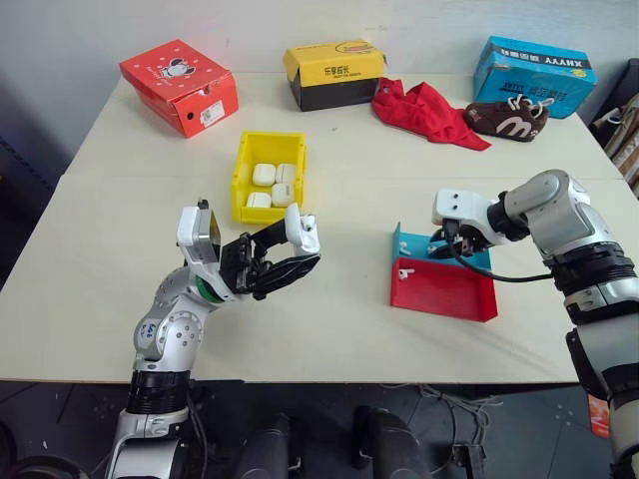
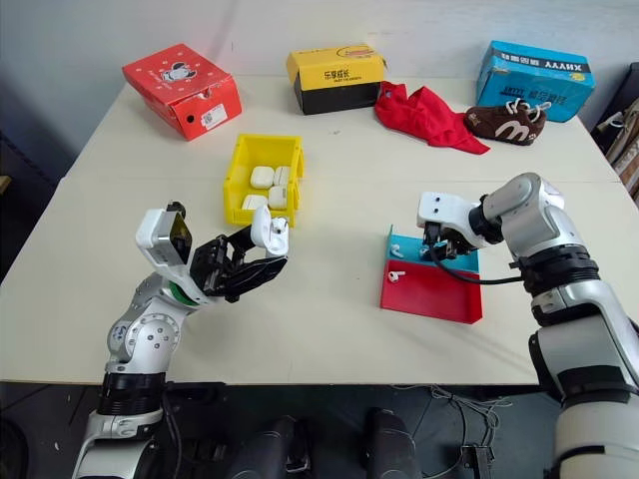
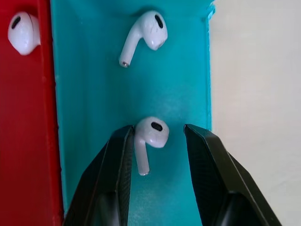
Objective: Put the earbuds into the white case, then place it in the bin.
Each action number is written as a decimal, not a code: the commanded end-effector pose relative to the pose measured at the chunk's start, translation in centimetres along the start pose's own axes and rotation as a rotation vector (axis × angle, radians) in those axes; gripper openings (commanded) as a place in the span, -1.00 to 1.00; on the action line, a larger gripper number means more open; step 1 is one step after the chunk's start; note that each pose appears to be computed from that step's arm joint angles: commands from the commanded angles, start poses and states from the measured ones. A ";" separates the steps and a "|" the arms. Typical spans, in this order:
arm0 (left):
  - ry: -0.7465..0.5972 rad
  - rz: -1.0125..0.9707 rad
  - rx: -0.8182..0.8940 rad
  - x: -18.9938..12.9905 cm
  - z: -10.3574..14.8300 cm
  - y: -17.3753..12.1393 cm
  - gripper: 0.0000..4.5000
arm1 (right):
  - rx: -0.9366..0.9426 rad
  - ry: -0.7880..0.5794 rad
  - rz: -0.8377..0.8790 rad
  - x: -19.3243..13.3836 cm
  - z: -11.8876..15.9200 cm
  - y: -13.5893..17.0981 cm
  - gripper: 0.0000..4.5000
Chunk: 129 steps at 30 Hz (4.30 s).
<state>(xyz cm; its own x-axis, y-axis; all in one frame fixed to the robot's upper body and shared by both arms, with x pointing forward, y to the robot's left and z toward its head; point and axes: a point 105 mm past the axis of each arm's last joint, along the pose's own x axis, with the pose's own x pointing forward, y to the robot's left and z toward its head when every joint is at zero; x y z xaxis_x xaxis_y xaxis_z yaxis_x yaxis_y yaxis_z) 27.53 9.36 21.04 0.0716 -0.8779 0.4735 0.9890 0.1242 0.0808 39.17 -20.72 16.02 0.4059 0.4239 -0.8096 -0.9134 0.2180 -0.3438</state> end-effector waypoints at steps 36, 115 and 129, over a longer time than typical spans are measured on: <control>-0.018 -0.018 0.063 0.4 0.9 -0.1 0.25 | 0.010 -0.053 -0.012 -1.6 0.1 -0.3 -0.81; 0.493 -0.024 0.360 3.4 -1.8 3.9 0.25 | 0.236 -1.028 0.113 -9.4 12.3 11.7 -0.08; 0.580 -0.116 0.441 4.3 -3.7 2.5 0.25 | 0.076 -0.849 -0.020 -4.2 15.3 11.1 -0.99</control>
<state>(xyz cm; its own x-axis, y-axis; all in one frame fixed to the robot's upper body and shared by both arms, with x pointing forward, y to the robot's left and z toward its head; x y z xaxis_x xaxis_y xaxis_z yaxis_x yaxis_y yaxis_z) 31.52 4.70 18.55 0.1677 -0.9767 -0.1340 0.8892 0.0911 0.4484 28.03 -6.76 22.55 0.3372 0.9282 -0.1572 -0.9226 0.2925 -0.2514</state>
